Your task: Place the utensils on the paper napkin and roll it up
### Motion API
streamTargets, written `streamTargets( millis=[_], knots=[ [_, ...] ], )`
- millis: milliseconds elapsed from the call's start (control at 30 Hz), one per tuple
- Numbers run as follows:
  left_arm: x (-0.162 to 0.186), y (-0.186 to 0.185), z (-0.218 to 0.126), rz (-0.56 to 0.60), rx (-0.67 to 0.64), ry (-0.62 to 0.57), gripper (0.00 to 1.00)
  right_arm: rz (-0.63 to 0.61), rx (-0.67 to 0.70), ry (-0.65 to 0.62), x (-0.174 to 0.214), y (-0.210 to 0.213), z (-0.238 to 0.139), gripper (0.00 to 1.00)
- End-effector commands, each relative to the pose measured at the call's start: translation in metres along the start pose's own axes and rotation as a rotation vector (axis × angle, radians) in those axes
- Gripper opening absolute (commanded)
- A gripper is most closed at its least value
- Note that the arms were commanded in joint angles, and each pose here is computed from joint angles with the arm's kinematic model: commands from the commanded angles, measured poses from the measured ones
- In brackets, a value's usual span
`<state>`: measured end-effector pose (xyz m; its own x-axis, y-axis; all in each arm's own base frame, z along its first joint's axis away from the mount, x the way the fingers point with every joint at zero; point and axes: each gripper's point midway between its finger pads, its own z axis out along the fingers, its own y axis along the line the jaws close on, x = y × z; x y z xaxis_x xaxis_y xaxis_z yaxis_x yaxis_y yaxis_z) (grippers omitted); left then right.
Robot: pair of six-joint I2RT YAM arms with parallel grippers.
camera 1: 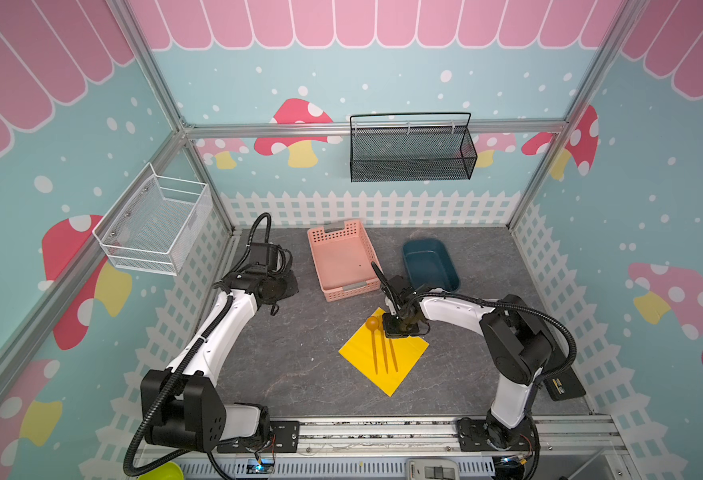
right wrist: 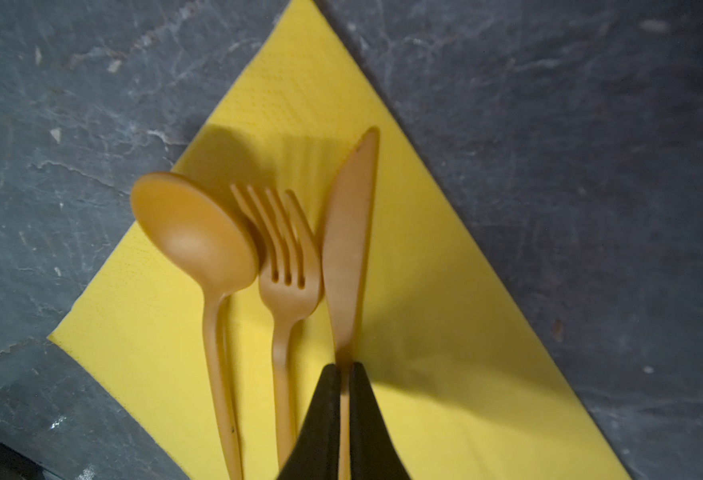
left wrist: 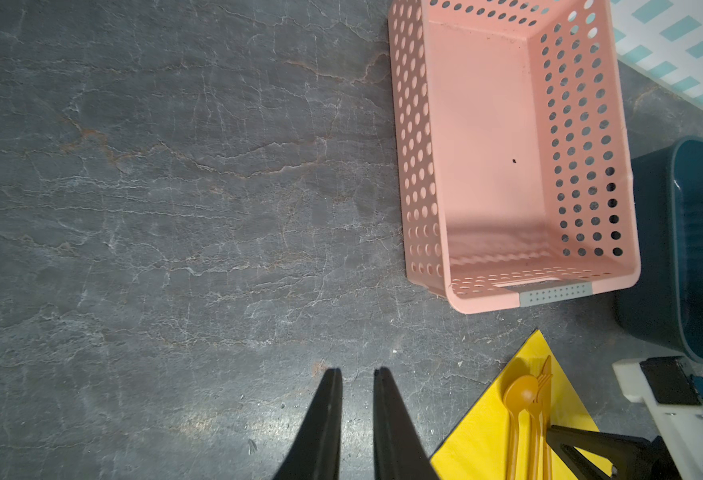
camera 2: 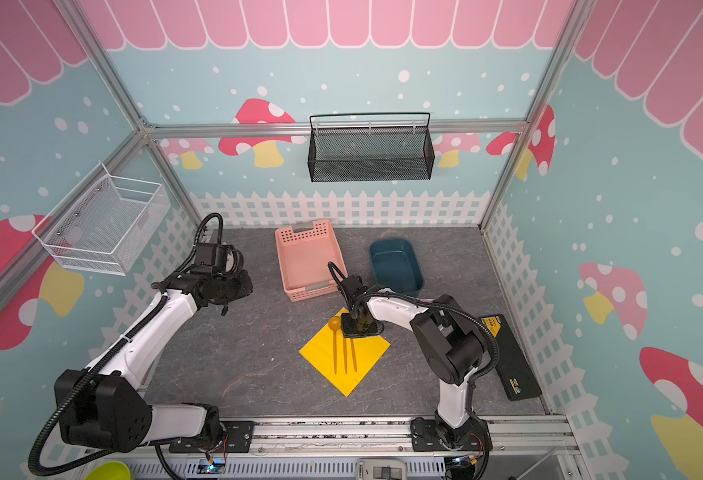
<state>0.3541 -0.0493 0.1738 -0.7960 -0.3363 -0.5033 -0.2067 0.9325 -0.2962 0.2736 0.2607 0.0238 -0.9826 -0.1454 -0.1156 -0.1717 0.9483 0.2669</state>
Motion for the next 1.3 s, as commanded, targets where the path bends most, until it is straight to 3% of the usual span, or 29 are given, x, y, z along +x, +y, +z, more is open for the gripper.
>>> streamTargets(
  millis=[0,600,1267],
  knots=[
    [-0.0001,0.0048,0.0015,-0.010,-0.007,-0.003,0.19,0.024,0.011,0.015,0.0024,-0.0007,0.0054,0.08],
    [0.0002,0.0057,0.0027,-0.008,-0.014,-0.001,0.19,0.064,0.019,0.032,0.0057,-0.0041,0.0129,0.12],
    [0.0009,0.0062,0.0036,-0.009,-0.016,0.003,0.19,0.106,0.008,0.009,0.0029,-0.0026,0.0036,0.04]
  ],
)
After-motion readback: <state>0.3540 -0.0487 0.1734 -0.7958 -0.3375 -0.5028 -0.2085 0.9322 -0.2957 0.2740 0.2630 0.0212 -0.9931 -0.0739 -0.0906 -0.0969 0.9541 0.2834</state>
